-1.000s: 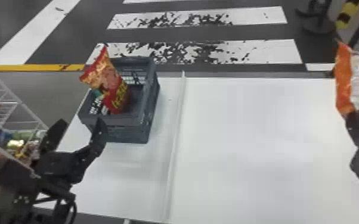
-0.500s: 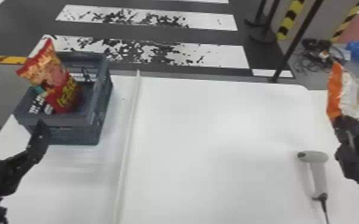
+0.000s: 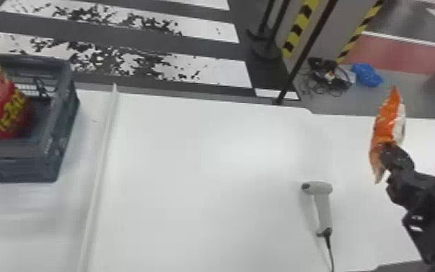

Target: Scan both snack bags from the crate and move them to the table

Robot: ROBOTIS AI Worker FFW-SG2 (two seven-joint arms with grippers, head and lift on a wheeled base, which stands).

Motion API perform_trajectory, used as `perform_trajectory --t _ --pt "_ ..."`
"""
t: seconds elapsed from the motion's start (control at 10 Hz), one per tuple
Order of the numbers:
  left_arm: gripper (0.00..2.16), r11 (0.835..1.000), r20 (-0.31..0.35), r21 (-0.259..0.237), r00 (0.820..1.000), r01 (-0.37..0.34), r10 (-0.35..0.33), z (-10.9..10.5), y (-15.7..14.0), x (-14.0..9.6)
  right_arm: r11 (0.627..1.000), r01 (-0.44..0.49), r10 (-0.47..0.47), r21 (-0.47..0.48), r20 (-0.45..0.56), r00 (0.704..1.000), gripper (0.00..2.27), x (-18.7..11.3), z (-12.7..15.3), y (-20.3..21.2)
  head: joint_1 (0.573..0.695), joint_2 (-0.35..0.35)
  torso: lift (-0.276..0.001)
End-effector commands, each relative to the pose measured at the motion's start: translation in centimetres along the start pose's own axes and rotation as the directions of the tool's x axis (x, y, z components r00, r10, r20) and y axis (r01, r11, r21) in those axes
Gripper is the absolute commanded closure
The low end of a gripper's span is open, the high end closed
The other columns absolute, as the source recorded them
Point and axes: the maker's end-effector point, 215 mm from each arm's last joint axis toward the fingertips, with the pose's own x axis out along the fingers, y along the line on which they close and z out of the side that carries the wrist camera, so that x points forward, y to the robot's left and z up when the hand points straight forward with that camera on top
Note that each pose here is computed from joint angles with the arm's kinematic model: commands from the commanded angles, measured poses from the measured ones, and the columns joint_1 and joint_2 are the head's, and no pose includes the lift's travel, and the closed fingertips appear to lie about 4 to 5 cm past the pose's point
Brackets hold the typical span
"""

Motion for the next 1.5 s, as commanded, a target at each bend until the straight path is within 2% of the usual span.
perform_trajectory --t 0.0,0.4,0.6,0.8,0.9,1.0,1.1,1.2,1.4 --pt "0.04 1.0 -0.008 0.0 1.0 -0.005 0.005 -0.5 0.3 0.1 0.998 0.05 -0.05 -0.031 -0.022 0.998 2.25 1.3 -1.5 -2.1 0.695 -0.28 -0.087" --pt "0.04 1.0 -0.006 0.0 1.0 -0.013 0.013 -1.5 0.7 0.3 0.973 0.096 -0.113 -0.212 -0.071 0.991 2.25 3.9 -7.6 -7.3 0.695 -0.35 -0.087" --pt "0.04 1.0 0.003 -0.007 1.0 0.015 -0.015 -1.3 -0.9 1.5 0.944 0.069 -0.139 -0.322 -0.199 0.97 2.25 4.1 -13.1 -9.2 0.695 -0.35 -0.087" --pt "0.04 1.0 0.006 -0.011 1.0 0.021 -0.021 -1.2 -1.3 1.9 0.914 -0.014 -0.138 -0.406 -0.342 0.93 2.17 4.8 -19.6 -8.7 0.695 -0.35 -0.087" --pt "0.04 1.0 0.004 -0.012 1.0 0.021 -0.021 -1.3 -1.3 1.9 0.909 -0.056 -0.117 -0.413 -0.382 0.917 1.64 5.0 -21.5 -7.5 0.695 -0.35 -0.087" --pt "0.04 1.0 0.001 -0.013 1.0 0.022 -0.022 -1.3 -1.4 2.0 0.911 -0.074 -0.084 -0.406 -0.358 0.93 0.63 5.4 -21.0 -6.1 0.695 -0.35 -0.087" --pt "0.04 1.0 0.004 -0.012 1.0 0.022 -0.022 -1.1 -1.4 2.0 0.912 -0.071 -0.076 -0.405 -0.337 0.938 0.07 5.5 -20.1 -5.5 0.695 -0.35 -0.087" --pt "0.04 1.0 0.002 -0.012 1.0 0.021 -0.021 -1.2 -1.4 2.0 0.914 -0.047 -0.08 -0.402 -0.294 0.952 0.02 5.3 -18.5 -5.0 0.695 -0.35 -0.087" --pt "0.04 1.0 0.0 -0.008 1.0 0.02 -0.02 -1.3 -1.3 2.1 0.934 -0.02 -0.038 -0.357 -0.154 0.987 0.01 3.7 -13.0 -1.7 0.695 -0.35 -0.087"
